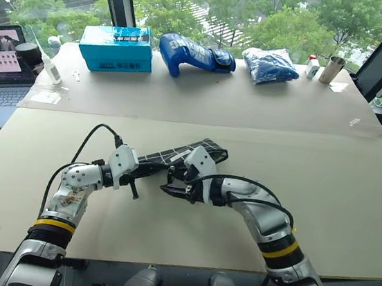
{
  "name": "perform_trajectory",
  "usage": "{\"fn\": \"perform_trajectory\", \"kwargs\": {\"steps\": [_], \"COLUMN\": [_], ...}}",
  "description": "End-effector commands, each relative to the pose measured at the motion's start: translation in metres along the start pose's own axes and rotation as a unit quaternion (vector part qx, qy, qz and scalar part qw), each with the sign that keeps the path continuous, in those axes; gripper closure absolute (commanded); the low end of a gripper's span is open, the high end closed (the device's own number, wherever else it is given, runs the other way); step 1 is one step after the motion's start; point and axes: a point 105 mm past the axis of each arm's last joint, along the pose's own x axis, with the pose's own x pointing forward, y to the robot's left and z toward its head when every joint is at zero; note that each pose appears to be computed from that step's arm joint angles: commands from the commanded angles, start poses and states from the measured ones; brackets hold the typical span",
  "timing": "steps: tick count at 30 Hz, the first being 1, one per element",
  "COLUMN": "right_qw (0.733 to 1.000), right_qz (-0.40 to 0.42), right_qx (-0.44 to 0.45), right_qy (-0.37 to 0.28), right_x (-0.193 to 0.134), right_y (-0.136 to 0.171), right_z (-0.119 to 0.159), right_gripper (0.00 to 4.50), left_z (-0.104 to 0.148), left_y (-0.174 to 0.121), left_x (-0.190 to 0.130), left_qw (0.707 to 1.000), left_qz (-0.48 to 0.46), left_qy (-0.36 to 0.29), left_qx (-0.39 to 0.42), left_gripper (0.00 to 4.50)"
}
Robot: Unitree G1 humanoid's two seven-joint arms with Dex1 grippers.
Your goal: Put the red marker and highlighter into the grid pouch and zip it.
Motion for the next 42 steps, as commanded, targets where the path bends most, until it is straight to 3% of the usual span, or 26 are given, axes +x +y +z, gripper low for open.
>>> {"fn": "perform_trajectory", "kwargs": {"steps": [1, 3, 4, 6, 7, 9, 11, 19, 24, 32, 36, 39, 42], "right_qw": [0.999, 0.999, 0.999, 0.999, 0.999, 0.999, 0.999, 0.999, 0.996, 0.968, 0.954, 0.955, 0.969], "right_qz": [-0.009, -0.011, -0.011, -0.009, -0.008, -0.009, -0.009, 0.003, 0.022, -0.113, -0.157, -0.159, -0.155], "right_qx": [-0.025, -0.025, -0.025, -0.022, -0.022, -0.020, -0.018, -0.018, -0.075, -0.189, -0.198, -0.198, -0.177], "right_qy": [-0.019, -0.018, -0.019, -0.026, -0.029, -0.035, -0.038, -0.036, -0.034, 0.120, 0.160, 0.156, 0.075], "right_x": [0.003, 0.003, 0.002, -0.002, -0.004, -0.008, -0.011, -0.021, -0.059, -0.152, -0.183, -0.188, -0.171], "right_y": [-0.003, -0.004, -0.004, -0.005, -0.005, -0.007, -0.008, -0.004, -0.002, -0.067, -0.090, -0.092, -0.089], "right_z": [0.014, 0.014, 0.014, 0.016, 0.017, 0.019, 0.020, 0.019, 0.027, 0.004, -0.009, -0.010, 0.011], "right_gripper": [1.84, 1.84, 2.35, 2.64, 3.26, 3.69, 4.49, 4.49, 4.49, 4.49, 4.49, 4.49, 3.52], "left_z": [0.011, 0.011, 0.011, 0.011, 0.011, 0.011, 0.010, 0.010, 0.010, 0.009, 0.009, 0.009, 0.009], "left_y": [0.003, 0.003, 0.003, 0.003, 0.003, 0.003, 0.004, 0.005, 0.004, 0.003, 0.003, 0.002, 0.002], "left_x": [0.000, 0.000, 0.000, 0.000, 0.000, 0.000, 0.000, 0.000, 0.000, -0.002, -0.001, -0.001, 0.001], "left_qw": [1.000, 1.000, 1.000, 1.000, 1.000, 1.000, 1.000, 1.000, 1.000, 1.000, 1.000, 1.000, 1.000], "left_qz": [0.005, 0.004, 0.004, 0.005, 0.005, 0.006, 0.007, 0.010, 0.010, 0.009, 0.008, 0.007, 0.001], "left_qy": [-0.017, -0.017, -0.017, -0.017, -0.017, -0.017, -0.016, -0.014, -0.015, -0.012, -0.012, -0.012, -0.012], "left_qx": [0.010, 0.010, 0.009, 0.009, 0.009, 0.008, 0.008, 0.007, 0.007, 0.006, 0.007, 0.007, 0.009], "left_gripper": [4.50, 4.50, 4.50, 4.50, 4.50, 4.50, 4.50, 4.50, 4.50, 4.50, 4.50, 4.50, 4.50]}}
